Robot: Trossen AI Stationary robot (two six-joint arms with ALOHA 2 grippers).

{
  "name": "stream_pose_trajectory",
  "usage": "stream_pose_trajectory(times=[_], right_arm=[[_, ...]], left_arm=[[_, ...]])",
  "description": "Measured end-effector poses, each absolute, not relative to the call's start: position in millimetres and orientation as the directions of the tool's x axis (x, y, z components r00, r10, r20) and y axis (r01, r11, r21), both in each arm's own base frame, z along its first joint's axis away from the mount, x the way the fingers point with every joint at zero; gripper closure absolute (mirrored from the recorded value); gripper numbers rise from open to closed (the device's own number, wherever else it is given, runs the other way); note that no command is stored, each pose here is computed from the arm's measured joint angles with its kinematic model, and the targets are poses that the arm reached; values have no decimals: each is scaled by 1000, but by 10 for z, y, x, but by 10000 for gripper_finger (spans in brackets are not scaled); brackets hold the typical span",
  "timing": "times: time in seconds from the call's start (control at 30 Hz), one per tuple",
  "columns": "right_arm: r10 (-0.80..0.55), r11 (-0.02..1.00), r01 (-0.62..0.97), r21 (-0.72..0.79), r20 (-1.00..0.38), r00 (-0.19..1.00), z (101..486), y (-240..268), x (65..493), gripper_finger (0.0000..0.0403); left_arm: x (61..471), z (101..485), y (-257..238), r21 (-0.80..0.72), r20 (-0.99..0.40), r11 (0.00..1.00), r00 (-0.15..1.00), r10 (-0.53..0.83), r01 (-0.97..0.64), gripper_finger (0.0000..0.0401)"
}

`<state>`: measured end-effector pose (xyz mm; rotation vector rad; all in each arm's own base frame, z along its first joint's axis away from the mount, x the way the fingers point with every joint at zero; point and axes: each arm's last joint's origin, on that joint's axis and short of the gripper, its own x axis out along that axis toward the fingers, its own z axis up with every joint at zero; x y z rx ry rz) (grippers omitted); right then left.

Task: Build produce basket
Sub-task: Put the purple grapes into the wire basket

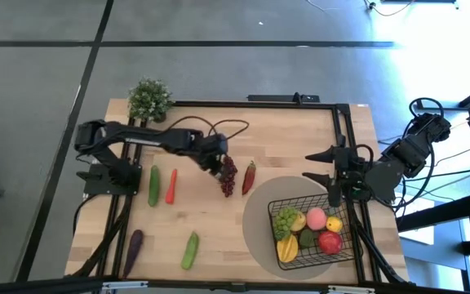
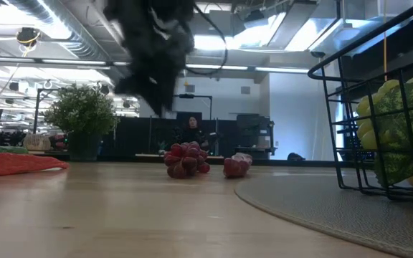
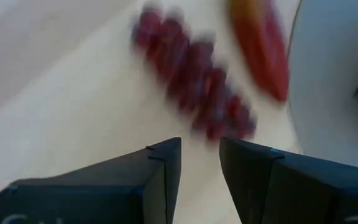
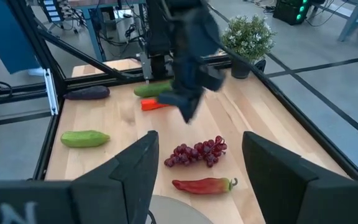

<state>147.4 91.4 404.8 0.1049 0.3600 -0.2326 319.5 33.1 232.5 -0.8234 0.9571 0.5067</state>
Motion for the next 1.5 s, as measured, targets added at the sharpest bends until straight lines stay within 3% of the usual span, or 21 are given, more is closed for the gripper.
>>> stream_pose_trajectory(times=[0.27, 0.5, 1.13, 1.5], right_arm=[[-204, 967, 244, 70, -355, 912, 4054, 921, 1483, 180], [-204, 963, 252, 97, -354, 913, 4056, 921, 1484, 180], [-204, 963, 252, 93, -356, 912, 4052, 921, 1484, 180], [-204, 963, 252, 94, -357, 912, 4052, 921, 1483, 180]], left_arm=[[3406, 2101, 708, -403, -824, 603, 560, 89, -689, 304], [3380, 1925, 917, -365, -865, 554, 493, 95, -748, 305], [3474, 1755, 923, -393, -865, 569, 501, 39, -723, 305], [3492, 1766, 933, -343, -857, 600, 503, 116, -723, 305]])
